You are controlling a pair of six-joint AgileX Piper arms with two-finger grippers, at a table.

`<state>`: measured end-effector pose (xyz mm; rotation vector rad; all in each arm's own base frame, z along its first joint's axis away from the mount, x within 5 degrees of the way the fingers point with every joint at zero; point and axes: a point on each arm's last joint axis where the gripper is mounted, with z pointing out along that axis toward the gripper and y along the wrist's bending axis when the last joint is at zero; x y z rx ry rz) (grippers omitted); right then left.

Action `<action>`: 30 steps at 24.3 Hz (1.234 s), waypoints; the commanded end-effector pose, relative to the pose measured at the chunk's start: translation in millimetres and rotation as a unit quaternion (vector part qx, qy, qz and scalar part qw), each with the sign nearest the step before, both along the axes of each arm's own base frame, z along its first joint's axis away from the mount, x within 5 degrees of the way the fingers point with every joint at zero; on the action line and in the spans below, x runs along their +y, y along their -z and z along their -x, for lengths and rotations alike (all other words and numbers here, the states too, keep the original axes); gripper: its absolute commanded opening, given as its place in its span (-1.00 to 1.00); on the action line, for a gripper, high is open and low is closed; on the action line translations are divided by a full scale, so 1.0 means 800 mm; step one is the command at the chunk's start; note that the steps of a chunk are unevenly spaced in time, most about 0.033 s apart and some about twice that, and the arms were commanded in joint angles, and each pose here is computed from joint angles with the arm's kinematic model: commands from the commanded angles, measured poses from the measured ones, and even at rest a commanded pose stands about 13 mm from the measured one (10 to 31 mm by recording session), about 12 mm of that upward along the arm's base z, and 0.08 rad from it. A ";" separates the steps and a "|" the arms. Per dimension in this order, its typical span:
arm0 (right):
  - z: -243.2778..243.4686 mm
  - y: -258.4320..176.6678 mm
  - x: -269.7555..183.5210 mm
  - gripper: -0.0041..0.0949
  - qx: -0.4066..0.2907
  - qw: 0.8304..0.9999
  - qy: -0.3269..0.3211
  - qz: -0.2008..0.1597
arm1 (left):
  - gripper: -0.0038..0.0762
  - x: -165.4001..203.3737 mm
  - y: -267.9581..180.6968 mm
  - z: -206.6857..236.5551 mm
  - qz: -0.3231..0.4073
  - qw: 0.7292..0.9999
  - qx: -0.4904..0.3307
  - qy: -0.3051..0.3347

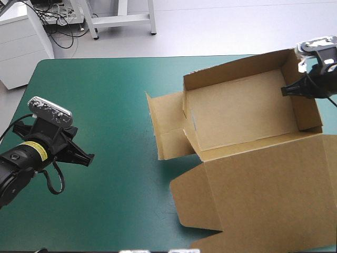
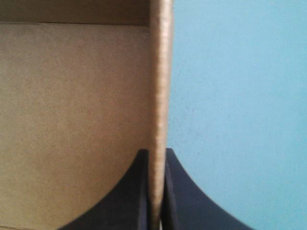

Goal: Fold the box

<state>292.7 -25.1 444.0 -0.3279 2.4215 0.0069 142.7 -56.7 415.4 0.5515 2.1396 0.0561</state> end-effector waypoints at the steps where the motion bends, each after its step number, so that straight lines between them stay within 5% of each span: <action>1: 0.056 -0.032 -0.003 -0.97 -0.053 0.998 0.001 -0.018 | -0.93 -0.002 -0.014 -0.003 0.017 0.999 -0.041 0.006; 7: 0.106 -0.049 0.008 -0.97 -0.091 0.996 -0.014 -0.014 | -0.93 -0.006 -0.014 -0.002 0.037 0.998 -0.039 0.012; 14: 0.121 -0.063 0.026 -0.97 -0.124 0.989 -0.054 -0.065 | -0.92 -0.013 -0.014 -0.006 0.046 0.998 -0.042 0.031; 20: 0.121 -0.065 0.031 -0.97 -0.132 0.986 -0.072 -0.074 | -0.91 -0.022 -0.003 -0.016 0.063 0.997 -0.019 0.036; 26: 0.120 -0.066 0.030 -0.97 -0.138 0.985 -0.070 -0.075 | -0.91 0.008 0.047 -0.045 0.163 0.985 0.043 0.035; 29: 0.111 -0.064 0.034 -0.97 -0.136 0.982 -0.083 -0.103 | -0.91 0.044 0.079 -0.054 0.276 0.955 0.083 0.071; 30: 0.107 -0.062 0.036 -0.96 -0.131 0.981 -0.093 -0.111 | -0.92 0.056 0.089 -0.062 0.366 0.925 0.076 0.068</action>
